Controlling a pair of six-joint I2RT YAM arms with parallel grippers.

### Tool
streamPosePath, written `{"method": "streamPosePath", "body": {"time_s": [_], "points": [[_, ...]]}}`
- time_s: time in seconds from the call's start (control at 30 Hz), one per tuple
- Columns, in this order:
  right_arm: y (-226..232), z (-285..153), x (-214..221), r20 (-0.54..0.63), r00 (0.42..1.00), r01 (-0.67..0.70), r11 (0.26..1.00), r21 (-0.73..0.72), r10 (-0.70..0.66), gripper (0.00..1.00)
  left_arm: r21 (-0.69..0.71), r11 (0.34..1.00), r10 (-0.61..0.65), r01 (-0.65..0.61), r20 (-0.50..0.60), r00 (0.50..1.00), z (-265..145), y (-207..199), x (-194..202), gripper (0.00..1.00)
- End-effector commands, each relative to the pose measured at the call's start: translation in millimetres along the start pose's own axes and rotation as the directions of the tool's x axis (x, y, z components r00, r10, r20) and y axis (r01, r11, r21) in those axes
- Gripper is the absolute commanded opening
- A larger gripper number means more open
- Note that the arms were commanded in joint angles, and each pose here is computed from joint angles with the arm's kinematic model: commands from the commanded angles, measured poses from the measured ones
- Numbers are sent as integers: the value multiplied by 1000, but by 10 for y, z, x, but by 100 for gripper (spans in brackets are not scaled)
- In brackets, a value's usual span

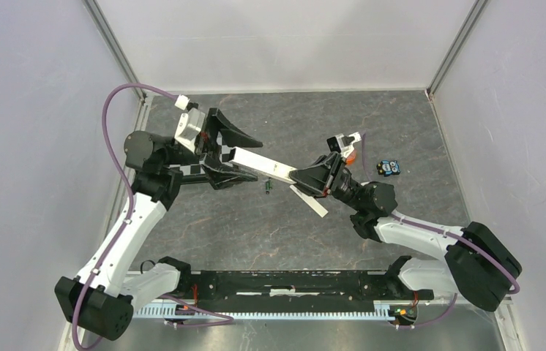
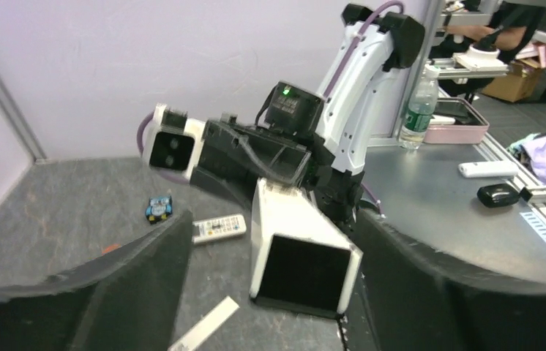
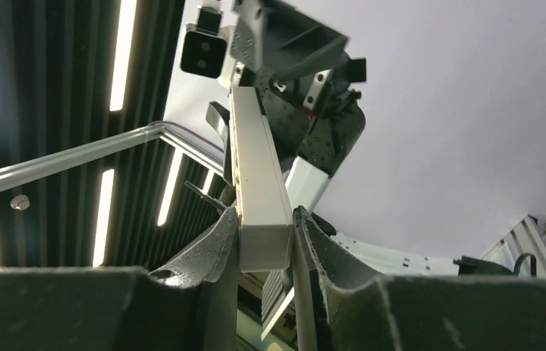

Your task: Load the batteries into the remote control

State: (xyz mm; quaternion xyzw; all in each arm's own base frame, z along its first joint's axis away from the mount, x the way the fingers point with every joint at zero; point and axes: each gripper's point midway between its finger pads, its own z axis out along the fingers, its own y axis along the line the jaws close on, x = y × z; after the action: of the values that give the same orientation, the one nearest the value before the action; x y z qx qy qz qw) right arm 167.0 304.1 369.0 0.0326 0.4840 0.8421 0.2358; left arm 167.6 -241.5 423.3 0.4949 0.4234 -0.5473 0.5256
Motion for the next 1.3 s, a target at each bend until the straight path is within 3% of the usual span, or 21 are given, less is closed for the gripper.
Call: {"method": "streamPosePath", "body": {"time_s": [0.0, 0.13, 0.27, 0.37, 0.43, 0.5, 0.73, 0.9, 1.03, 1.2, 1.27], "points": [[429, 71, -99, 63, 994, 96, 983, -159, -87, 11, -117, 984, -128, 136, 77, 989, -6, 127, -53, 98], [425, 67, -246, 162, 970, 205, 969, -141, -182, 10, -236, 899, -315, 368, 232, 920, -26, 381, -153, 100], [370, 175, -369, 207, 912, 373, 926, -61, -354, 10, -235, 752, -489, 616, 427, 761, -98, 516, -184, 100], [215, 180, -517, 234, 851, 468, 881, 70, -471, 10, -190, 719, -496, 668, 533, 685, -171, 482, -251, 100], [181, 159, -580, 247, 808, 522, 844, 124, -536, 10, -234, 639, -507, 732, 588, 630, -232, 591, -170, 98], [177, 174, -596, 243, 783, 555, 819, 146, -573, 10, -271, 569, -509, 777, 626, 591, -290, 683, -71, 88], [-68, 242, -576, 199, 831, 486, 852, 195, -520, 10, -258, 559, -506, 788, 647, 570, -279, 697, -65, 81], [-166, 261, -543, 209, 857, 437, 879, 190, -471, 11, -251, 508, -532, 824, 661, 530, -242, 754, 88, 73], [-213, 253, -510, 228, 884, 380, 912, 156, -408, 10, -267, 475, -547, 838, 657, 519, -174, 791, 236, 64], [-294, 205, -511, 239, 890, 353, 919, 174, -388, 11, -300, 459, -546, 836, 647, 532, -140, 827, 354, 38], [-292, 181, -514, 241, 886, 361, 915, 183, -397, 10, -321, 455, -533, 831, 649, 542, -161, 850, 384, 33]]}}
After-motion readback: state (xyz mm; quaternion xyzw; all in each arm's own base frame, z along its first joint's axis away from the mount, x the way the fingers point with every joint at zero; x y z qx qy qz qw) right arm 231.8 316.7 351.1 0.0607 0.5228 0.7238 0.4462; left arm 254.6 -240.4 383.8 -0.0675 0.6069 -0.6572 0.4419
